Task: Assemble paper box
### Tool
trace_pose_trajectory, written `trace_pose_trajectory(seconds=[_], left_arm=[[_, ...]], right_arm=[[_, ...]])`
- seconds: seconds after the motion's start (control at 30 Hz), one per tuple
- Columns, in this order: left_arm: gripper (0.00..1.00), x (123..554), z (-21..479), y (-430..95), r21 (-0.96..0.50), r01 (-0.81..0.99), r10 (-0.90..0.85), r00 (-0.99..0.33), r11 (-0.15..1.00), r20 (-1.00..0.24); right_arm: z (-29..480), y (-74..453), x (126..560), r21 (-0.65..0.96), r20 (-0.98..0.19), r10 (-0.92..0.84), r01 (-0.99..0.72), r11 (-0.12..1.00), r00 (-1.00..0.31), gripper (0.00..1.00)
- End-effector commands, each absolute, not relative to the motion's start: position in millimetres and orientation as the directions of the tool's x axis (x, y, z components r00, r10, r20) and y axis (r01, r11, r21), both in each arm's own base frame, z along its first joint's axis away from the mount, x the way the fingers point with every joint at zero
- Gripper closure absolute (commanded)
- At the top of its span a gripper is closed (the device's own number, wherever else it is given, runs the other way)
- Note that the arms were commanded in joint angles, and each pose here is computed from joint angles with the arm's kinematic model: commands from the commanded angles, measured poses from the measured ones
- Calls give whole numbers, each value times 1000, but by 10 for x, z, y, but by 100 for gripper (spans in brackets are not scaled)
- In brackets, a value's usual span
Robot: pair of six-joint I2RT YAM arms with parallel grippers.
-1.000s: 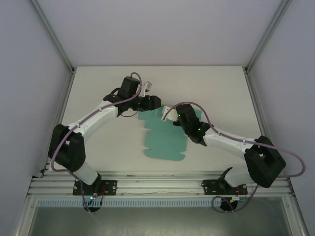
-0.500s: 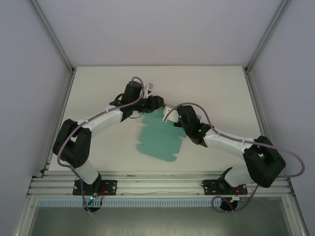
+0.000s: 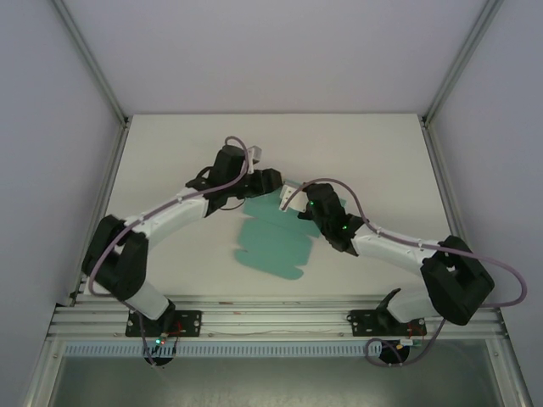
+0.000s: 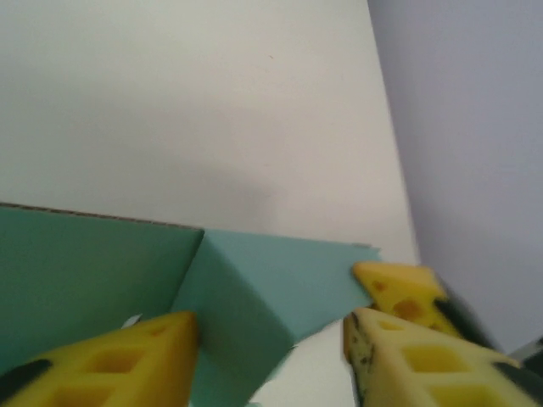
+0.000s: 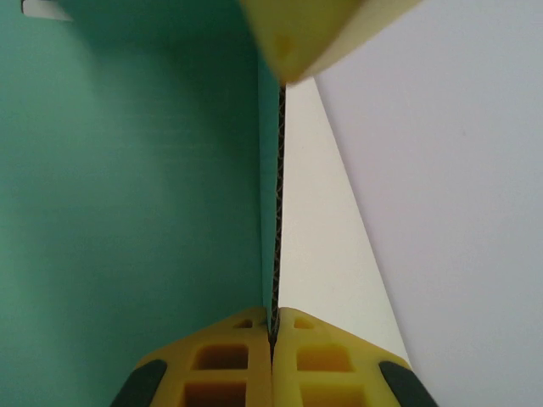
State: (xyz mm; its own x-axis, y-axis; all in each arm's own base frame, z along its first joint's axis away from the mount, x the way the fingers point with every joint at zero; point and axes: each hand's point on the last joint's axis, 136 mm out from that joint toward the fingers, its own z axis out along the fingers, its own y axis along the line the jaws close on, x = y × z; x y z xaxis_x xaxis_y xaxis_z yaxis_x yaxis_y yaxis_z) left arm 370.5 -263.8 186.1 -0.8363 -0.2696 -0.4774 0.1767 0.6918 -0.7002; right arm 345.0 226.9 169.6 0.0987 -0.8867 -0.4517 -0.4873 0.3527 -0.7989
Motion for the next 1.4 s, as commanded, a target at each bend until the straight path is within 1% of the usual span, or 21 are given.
trace_pose_trajectory(seconds=[0.0,0.07,0.1,0.17,0.27,0.37,0.5,0.67,0.7,0.9,1.03,1.13,1.2,1.27,1.37], left_arm=[[26,3517,1873,-2116,-491,171,-194,-771,854,-607],[14,3431,1767,-1804,-422,105,-204,-756,900,-622],[10,3386,1701,-1644,-403,68,-218,-753,913,-621],[8,3307,1572,-1385,-396,-1,-263,-748,918,-609],[8,3232,1386,-1075,-399,-76,-325,-725,914,-607],[8,3248,1273,-938,-406,-98,-354,-698,908,-622],[9,3389,1251,-1070,-421,-17,-313,-696,907,-646],[15,3486,1266,-1397,-508,127,-273,-721,852,-637],[17,3476,1276,-1471,-529,164,-261,-727,833,-635],[19,3333,1373,-1744,-608,327,-224,-721,723,-655],[20,3293,1402,-1825,-626,376,-212,-718,684,-663],[22,3246,1461,-1952,-646,437,-191,-717,626,-671],[24,3202,1500,-2061,-660,480,-177,-716,579,-676],[25,3170,1503,-2151,-671,507,-163,-719,541,-675],[30,3146,1468,-2286,-695,526,-146,-736,490,-661]], right_arm=[[1901,2244,3432,-786,-515,-850,-458,416,112,100],[1915,2207,3421,-773,-532,-840,-464,433,103,100],[1915,2184,3416,-764,-542,-835,-470,441,99,100],[1922,2147,3409,-752,-557,-825,-479,453,94,100],[1945,2121,3402,-726,-592,-800,-493,479,95,100],[1962,2147,3374,-702,-618,-779,-521,486,105,100],[1949,2171,3352,-682,-631,-769,-547,485,104,100],[1933,2160,3362,-678,-627,-774,-551,486,88,100],[1933,2158,3363,-678,-625,-776,-551,486,85,100],[1919,2158,3365,-669,-629,-774,-557,492,73,100],[1916,2205,3345,-649,-649,-756,-575,498,79,100],[1915,2229,3354,-639,-659,-748,-581,504,76,100],[1923,2252,3358,-639,-663,-745,-576,509,77,100],[1945,2271,3357,-631,-675,-734,-579,517,81,100],[1982,2325,3337,-606,-704,-705,-592,531,88,100]])
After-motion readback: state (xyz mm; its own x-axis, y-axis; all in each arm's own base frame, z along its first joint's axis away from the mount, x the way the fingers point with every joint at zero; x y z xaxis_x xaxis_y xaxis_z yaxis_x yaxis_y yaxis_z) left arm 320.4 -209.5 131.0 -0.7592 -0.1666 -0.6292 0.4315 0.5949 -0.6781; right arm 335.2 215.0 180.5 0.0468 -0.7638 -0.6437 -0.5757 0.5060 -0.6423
